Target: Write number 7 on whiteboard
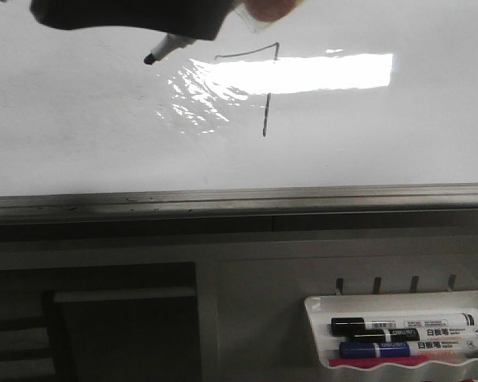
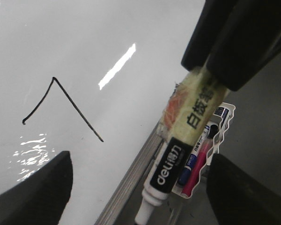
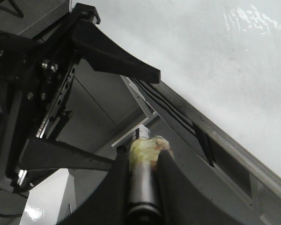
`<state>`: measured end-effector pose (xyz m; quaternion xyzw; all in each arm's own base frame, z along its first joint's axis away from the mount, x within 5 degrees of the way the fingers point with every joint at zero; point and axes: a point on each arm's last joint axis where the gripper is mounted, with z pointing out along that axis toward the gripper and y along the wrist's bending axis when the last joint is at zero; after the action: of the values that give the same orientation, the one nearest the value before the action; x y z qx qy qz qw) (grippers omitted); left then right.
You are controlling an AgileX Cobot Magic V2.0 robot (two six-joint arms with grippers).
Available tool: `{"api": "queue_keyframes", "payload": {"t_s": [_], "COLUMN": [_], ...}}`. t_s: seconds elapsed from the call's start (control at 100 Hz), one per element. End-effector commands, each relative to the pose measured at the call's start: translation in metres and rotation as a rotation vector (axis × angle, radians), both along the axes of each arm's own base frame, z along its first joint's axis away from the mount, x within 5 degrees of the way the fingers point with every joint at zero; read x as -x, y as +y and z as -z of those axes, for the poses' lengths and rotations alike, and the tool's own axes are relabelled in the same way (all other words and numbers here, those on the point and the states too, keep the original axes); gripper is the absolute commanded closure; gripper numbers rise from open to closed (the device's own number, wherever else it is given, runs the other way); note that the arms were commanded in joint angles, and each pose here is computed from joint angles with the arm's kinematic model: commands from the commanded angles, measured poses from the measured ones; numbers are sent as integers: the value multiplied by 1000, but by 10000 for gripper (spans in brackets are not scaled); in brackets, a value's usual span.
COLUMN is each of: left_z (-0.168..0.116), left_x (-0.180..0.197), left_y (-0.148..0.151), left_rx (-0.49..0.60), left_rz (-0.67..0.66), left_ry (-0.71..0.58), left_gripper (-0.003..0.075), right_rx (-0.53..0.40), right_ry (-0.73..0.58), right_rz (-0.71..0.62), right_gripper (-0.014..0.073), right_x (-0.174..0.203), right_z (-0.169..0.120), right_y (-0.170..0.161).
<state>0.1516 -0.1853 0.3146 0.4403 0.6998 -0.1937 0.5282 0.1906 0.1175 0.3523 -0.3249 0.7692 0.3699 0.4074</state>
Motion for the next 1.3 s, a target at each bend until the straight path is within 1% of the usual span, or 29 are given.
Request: {"api": "queue_keyframes", "payload": {"t_s": [0.0,0.38,0.45,0.66,0.78,0.94,1.04,1.15,1.19,1.22,1.24,1.25,1.28,1.29], "left_z": [-20,-14,-14,-14,-14,-14,-14,-14,-14,-15,-15,-15,-15,-15], "left_x": [-5,-12,-12,-12,-12,-12,-12,-12,-12,-11,-11,-11,-11,-11], "left_y": [-5,-13,-14,-14,-14,-14,-14,-13,-13,-13,-13,-13,-13,-13], "left_rx": [77,46,44,44,44,44,44,46,48,49,49,49,51,53], "left_rz": [-15,-11,-11,-11,-11,-11,-11,-11,-12,-12,-12,-12,-13,-14], "left_ry": [-87,-84,-82,-82,-82,-82,-82,-82,-81,-82,-82,-82,-79,-77], "left_gripper": [177,184,229,452,545,648,734,741,741,741,741,741,741,741], "right_rx": [-53,-52,-52,-52,-52,-41,-40,-42,-42,-42,-41,-41,-41,-41], "right_ry": [-33,-33,-33,-34,-31,-8,8,12,13,14,15,15,15,15], "right_rz": [5,3,3,6,20,22,24,17,14,13,11,11,11,11], "right_gripper": [657,657,657,657,657,657,657,645,614,585,540,540,498,463], "right_x": [2,2,2,1,1,-1,-3,-2,-2,-2,-2,-2,-2,-2], "right_z": [-16,-16,-16,-16,-16,-13,-11,-11,-11,-10,-10,-10,-10,-10], "right_y": [0,0,0,0,-1,-1,0,0,0,0,0,0,0,0]}}
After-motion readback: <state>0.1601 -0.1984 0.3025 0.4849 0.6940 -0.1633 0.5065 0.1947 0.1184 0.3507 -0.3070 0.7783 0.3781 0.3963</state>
